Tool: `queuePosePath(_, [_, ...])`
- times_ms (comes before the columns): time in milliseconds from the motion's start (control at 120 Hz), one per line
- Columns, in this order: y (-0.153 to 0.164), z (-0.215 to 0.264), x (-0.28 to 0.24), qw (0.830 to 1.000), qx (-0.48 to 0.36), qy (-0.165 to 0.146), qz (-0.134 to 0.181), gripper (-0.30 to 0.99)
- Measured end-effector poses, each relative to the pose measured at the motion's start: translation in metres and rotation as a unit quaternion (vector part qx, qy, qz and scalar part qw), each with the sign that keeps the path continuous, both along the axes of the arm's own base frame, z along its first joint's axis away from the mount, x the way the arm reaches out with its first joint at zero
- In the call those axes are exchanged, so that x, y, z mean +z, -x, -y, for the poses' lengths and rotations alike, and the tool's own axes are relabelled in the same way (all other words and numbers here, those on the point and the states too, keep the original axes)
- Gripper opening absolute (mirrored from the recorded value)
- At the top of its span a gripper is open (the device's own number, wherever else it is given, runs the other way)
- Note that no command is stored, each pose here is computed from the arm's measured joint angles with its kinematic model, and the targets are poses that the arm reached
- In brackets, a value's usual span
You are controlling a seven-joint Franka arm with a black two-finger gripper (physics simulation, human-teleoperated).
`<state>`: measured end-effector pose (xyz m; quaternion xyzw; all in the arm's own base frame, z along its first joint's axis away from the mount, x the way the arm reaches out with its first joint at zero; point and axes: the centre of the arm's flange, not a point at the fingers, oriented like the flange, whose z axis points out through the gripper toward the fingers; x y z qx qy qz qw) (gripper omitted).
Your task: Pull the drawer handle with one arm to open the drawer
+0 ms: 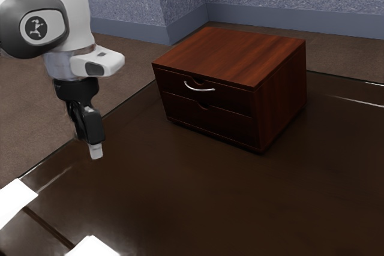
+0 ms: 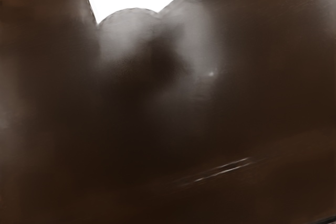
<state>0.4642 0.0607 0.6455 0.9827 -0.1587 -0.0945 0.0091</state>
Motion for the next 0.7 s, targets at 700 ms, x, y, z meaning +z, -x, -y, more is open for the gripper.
queuePosePath(700, [-0.170, -0.037, -0.052, 0.886, -0.397, -0.050, 0.237, 0.52])
